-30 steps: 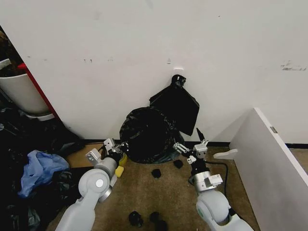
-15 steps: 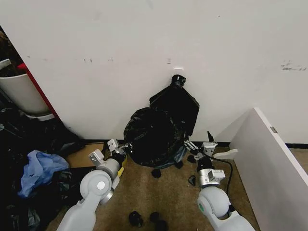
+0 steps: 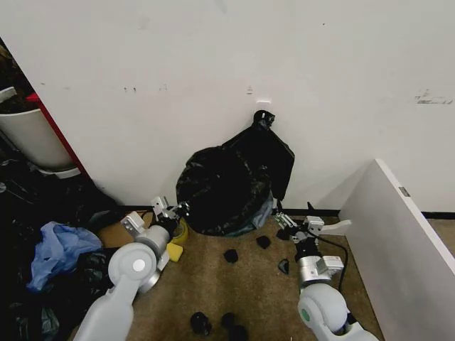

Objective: Place the garbage bag over the trash bin.

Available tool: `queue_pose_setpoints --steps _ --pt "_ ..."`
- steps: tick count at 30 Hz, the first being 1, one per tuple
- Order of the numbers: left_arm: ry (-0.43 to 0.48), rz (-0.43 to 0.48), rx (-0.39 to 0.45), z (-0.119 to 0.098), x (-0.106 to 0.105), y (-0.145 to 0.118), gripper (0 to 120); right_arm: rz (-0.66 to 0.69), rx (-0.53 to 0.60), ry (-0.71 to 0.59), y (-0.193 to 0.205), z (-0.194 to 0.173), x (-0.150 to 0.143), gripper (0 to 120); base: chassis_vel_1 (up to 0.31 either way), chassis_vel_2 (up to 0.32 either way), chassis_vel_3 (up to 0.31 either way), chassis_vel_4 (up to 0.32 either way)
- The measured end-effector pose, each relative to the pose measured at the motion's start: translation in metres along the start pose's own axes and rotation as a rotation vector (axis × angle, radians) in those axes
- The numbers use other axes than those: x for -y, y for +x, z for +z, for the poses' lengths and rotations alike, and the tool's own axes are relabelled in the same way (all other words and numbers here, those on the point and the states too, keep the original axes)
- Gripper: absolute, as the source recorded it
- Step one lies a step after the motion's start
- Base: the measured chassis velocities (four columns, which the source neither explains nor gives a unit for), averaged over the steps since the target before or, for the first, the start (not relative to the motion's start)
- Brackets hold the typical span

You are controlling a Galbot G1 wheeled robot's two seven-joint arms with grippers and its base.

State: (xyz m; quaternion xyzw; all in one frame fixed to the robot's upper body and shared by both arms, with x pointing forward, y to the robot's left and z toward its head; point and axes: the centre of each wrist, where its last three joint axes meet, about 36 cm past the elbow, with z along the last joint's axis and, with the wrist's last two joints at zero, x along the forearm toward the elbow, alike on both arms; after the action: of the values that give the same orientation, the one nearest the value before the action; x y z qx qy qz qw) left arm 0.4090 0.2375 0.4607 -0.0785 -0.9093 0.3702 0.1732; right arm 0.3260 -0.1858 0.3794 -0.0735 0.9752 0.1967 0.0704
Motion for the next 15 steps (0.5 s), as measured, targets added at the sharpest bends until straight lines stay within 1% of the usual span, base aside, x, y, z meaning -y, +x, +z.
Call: queue_pose_setpoints --steps 2,4,7,12,15 --pt "0.005 -0.001 0.002 -0.001 -0.001 0.0 2 -0.054 -0.013 -0.047 0.007 0.003 -0.004 99 0.0 0.0 0.0 0.0" --pt "0.007 -0.001 0.001 -0.001 -0.001 0.0 2 -0.064 -0.017 -0.048 0.008 0.004 -0.005 99 0.0 0.0 0.0 0.0" --pt "0.009 0.004 -0.006 0.0 0.001 0.001 2 -0.102 -0.038 -0.011 0.013 0.015 -0.005 99 0.0 0.0 0.0 0.0" --pt "0.011 0.006 -0.013 0.003 0.001 0.002 2 -0.116 -0.04 -0.013 0.01 0.021 -0.009 99 0.0 0.0 0.0 0.0" --pt "0.013 0.01 -0.02 0.004 0.003 0.005 2 -0.092 -0.053 0.032 0.002 0.029 -0.005 99 0.0 0.0 0.0 0.0"
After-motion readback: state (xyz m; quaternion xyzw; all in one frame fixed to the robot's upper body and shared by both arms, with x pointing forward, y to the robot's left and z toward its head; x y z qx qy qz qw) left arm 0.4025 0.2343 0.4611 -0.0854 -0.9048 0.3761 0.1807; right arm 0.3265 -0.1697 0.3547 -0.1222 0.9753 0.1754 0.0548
